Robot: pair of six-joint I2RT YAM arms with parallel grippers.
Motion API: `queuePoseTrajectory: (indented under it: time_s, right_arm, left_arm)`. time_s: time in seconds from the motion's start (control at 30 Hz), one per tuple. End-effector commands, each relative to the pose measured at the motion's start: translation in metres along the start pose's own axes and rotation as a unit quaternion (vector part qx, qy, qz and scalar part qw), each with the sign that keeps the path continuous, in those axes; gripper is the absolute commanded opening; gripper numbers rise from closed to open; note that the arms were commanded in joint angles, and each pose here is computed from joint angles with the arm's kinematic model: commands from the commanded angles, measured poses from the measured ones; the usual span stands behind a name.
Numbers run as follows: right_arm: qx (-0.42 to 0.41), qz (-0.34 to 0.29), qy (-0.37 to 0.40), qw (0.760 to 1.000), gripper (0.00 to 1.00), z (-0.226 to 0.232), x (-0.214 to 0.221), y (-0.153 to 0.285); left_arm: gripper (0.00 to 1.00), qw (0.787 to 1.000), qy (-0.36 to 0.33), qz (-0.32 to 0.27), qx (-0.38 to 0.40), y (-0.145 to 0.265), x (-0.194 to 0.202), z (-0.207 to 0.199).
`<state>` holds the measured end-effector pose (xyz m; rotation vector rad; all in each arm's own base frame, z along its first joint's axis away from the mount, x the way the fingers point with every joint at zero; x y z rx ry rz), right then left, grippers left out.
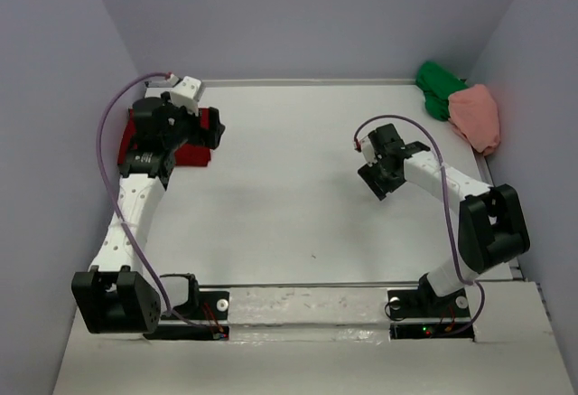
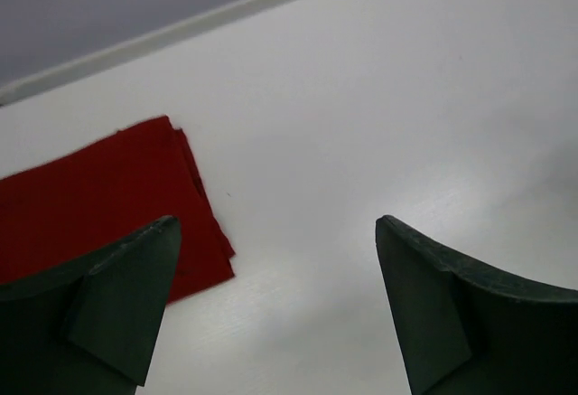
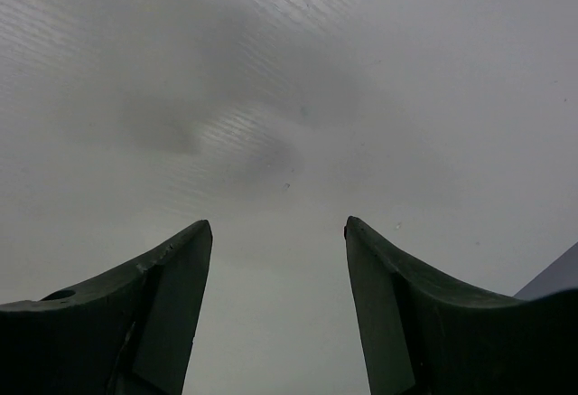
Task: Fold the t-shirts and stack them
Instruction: Put the neatly folded tshirt into the corner of the board with the left arm
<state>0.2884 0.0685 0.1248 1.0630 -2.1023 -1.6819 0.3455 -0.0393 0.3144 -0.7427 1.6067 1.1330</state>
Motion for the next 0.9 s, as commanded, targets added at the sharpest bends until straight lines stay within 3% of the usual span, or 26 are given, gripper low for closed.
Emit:
queuePoseTrajectory:
  time_s: [0.0,0.13,0.37,0.73,0.83,0.87]
  right_arm:
    - [0.038,-0.073,-0.069,0.994,0.66,-0.009,-0.016,0.009]
    - [0.101,-0.077,-0.099,0.987,0.66,-0.023,-0.009,0.008]
    - [0.114,-0.083,-0.123,0.982,0.66,-0.035,0.0,0.005]
    - [0.091,-0.106,-0.18,0.974,0.67,-0.058,0.021,0.017]
    - [0.059,-0.129,-0.19,0.972,0.63,-0.062,0.026,0.021]
    - [0.057,-0.133,-0.194,0.97,0.66,-0.064,0.027,0.022]
  left_arm:
    - [0.99,0.999,-0.012,-0.009,0.036,-0.007,0.058,-0.013]
    - [0.99,0.999,-0.007,-0.053,-0.007,0.003,0.079,-0.01]
    - [0.99,1.0,-0.024,0.011,0.012,-0.007,0.126,-0.009]
    - [0.99,0.995,-0.033,0.045,0.08,-0.003,0.149,-0.025]
    - [0.99,0.992,-0.033,0.061,0.102,-0.001,0.16,-0.029]
    - [0.99,0.992,-0.035,0.065,0.104,0.0,0.163,-0.03]
Point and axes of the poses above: each gripper's point midway between its finger pads, its own y axis back along the fingers, its own z axis along the line the jaws close on, x = y × z, the point moved 6 cm from there along y, back along the fingers, and after that the axes turned 5 degrees about y, right-handed, at the moved point
